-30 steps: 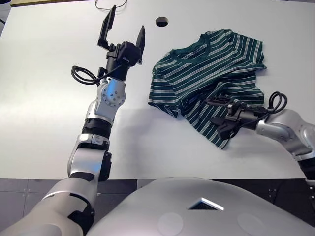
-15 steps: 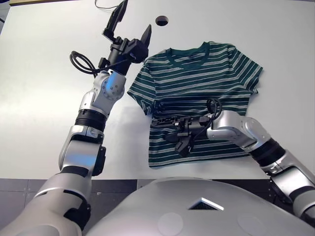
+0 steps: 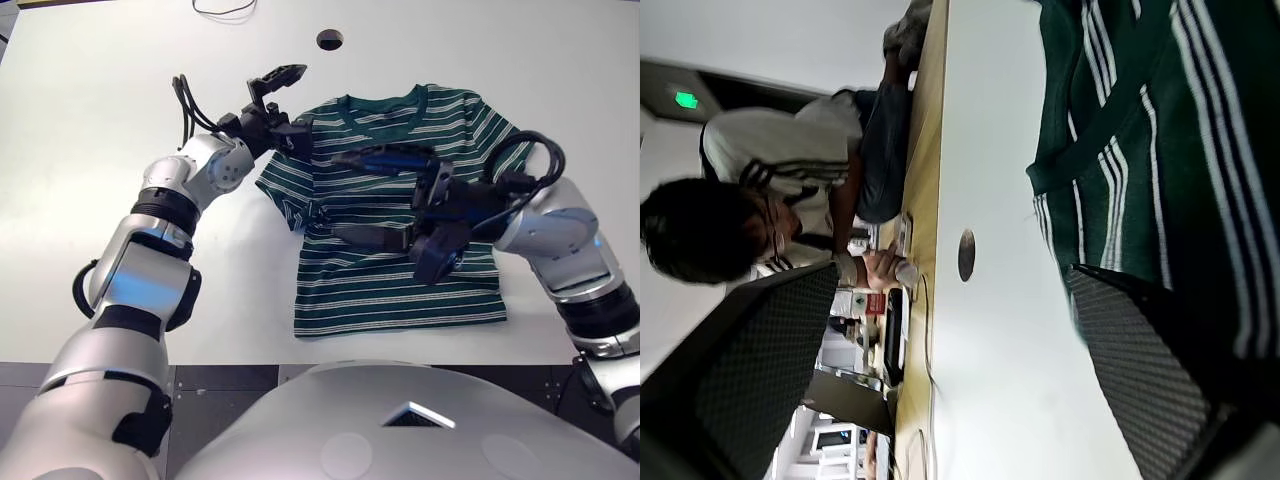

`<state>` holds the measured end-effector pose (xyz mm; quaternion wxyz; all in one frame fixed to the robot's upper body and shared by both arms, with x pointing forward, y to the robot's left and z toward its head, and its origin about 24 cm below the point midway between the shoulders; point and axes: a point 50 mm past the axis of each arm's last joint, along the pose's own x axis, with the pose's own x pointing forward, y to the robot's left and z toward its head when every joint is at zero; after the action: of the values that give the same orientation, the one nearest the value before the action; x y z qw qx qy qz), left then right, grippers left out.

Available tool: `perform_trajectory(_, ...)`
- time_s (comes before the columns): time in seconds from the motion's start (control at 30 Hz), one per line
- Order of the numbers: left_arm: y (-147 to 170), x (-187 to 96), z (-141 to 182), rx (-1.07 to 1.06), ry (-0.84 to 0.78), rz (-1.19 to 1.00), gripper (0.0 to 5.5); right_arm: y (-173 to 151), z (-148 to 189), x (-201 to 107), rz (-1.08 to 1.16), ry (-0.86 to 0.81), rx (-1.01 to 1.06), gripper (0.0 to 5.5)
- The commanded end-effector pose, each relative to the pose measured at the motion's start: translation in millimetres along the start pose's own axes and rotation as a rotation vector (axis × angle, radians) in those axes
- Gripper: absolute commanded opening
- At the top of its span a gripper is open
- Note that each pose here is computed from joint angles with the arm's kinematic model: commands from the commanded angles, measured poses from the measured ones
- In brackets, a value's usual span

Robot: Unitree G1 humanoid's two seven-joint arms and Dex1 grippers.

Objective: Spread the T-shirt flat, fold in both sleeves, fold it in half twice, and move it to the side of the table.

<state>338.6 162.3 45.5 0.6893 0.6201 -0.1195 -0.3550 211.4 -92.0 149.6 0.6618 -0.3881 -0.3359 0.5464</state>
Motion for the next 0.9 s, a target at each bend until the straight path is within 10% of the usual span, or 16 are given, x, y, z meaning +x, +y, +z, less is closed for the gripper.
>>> perform_trajectory(0.03,-6,-3,-2,0.085,-0.026,-0.172,4.25,-12,-12,-8,-0.085,0.091,-0.014,4.34)
perform_trajectory(0.57,20,8,-26,0.236,0.187,-0.131,4.25,-7,-55,-40,-0.202,0.382,-0.02,4.34)
perform_trajectory(0.9,75,-21,-39,0.182,0.202,0.51,4.25,-8,-57,-42,-0.366,0.403,0.024,4.34)
